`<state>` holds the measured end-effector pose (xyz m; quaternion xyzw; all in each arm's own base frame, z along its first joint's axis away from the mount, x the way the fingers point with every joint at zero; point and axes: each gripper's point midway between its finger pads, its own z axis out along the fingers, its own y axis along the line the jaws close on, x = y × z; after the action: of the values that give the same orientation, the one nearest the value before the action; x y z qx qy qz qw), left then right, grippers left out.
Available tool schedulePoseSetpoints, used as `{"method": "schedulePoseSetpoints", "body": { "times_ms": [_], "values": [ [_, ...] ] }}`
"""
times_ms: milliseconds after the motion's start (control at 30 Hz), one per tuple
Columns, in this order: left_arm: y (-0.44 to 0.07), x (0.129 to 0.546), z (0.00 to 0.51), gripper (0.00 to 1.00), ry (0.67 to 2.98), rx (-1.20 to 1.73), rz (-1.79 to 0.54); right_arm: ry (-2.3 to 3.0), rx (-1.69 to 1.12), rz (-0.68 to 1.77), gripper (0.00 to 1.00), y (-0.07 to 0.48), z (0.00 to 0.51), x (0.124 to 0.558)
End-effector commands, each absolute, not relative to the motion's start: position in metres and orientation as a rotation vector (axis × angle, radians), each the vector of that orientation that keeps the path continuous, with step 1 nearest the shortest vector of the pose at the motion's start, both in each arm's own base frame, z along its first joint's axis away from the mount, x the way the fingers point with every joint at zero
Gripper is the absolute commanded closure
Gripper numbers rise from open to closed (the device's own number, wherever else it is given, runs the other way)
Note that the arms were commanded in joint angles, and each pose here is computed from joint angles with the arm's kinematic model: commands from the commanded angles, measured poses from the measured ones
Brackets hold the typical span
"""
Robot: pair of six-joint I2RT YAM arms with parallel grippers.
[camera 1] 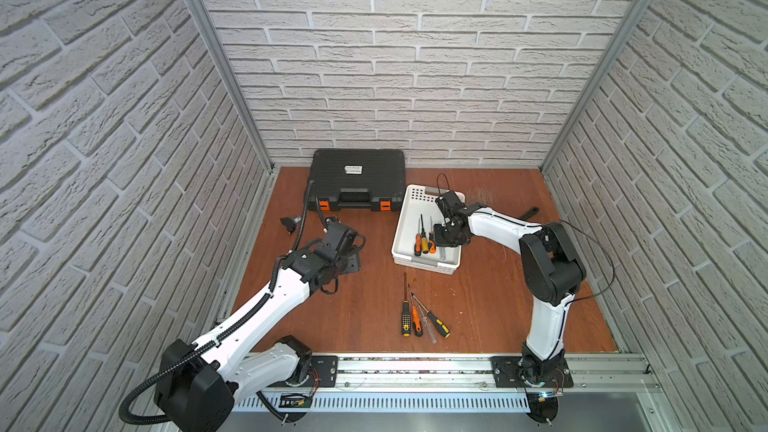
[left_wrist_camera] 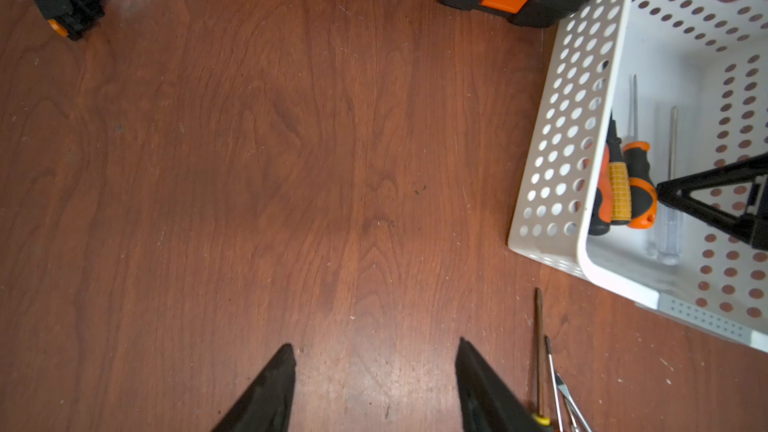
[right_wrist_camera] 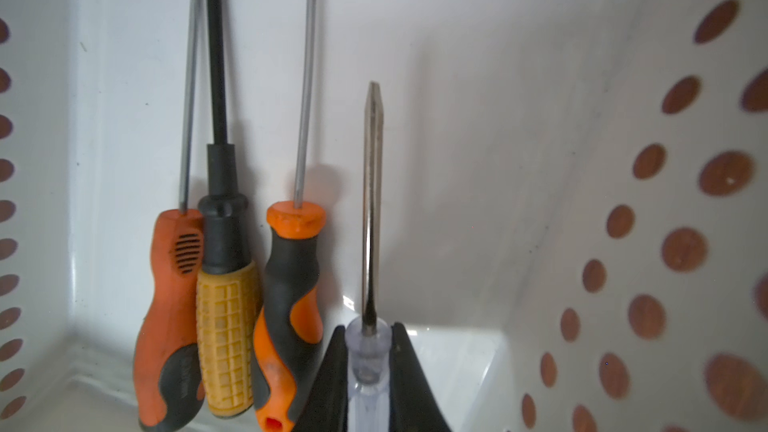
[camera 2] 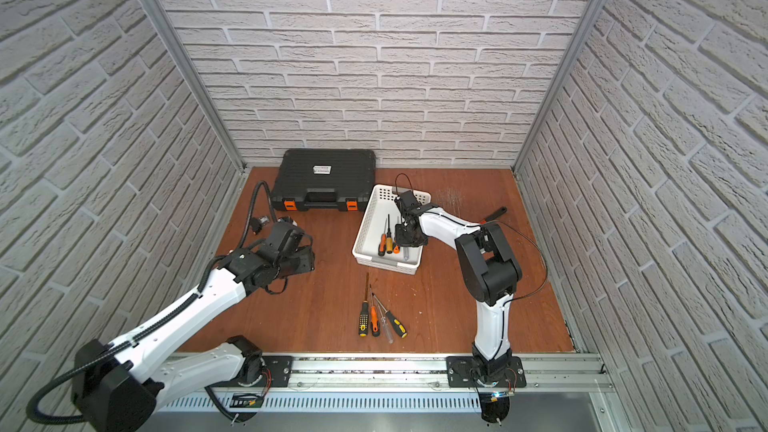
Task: Put the screwdriver in the bin
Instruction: 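Open the right gripper to release the clear screwdriver in the bin, then reach the left gripper to the black-yellow screwdriver and grasp its handle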
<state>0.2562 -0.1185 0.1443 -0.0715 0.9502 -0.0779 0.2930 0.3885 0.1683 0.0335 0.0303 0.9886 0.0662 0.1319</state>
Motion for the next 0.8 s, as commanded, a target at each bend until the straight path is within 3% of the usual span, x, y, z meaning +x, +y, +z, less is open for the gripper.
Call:
{"method": "schedulePoseSetpoints", "body": {
  "times_ms": [0,100,167,367,500,767],
  "values": [
    [-0.117,0.262,0.143,0.38,2.515,-0.206,-0.207,2.845,0.110,0.233,0.86,0.173,0.039,0.395],
    [-0.120,0.262,0.142,0.37,2.523,-0.204,-0.218,2.841,0.107,0.235,0.71,0.172,0.041,0.395],
    [-0.120,0.262,0.142,0.37,2.526,-0.201,-0.221,2.826,0.097,0.236,0.67,0.172,0.047,0.396],
    [-0.126,0.262,0.141,0.40,2.544,-0.188,-0.248,2.753,0.047,0.258,0.65,0.177,0.084,0.402],
    [-0.161,0.262,0.139,0.43,2.580,-0.066,-0.411,2.695,-0.001,0.280,0.65,0.182,0.117,0.404],
    [-0.211,0.227,0.104,0.45,2.742,0.092,-0.496,2.558,-0.106,0.375,0.65,0.191,0.171,0.376]
  ]
}}
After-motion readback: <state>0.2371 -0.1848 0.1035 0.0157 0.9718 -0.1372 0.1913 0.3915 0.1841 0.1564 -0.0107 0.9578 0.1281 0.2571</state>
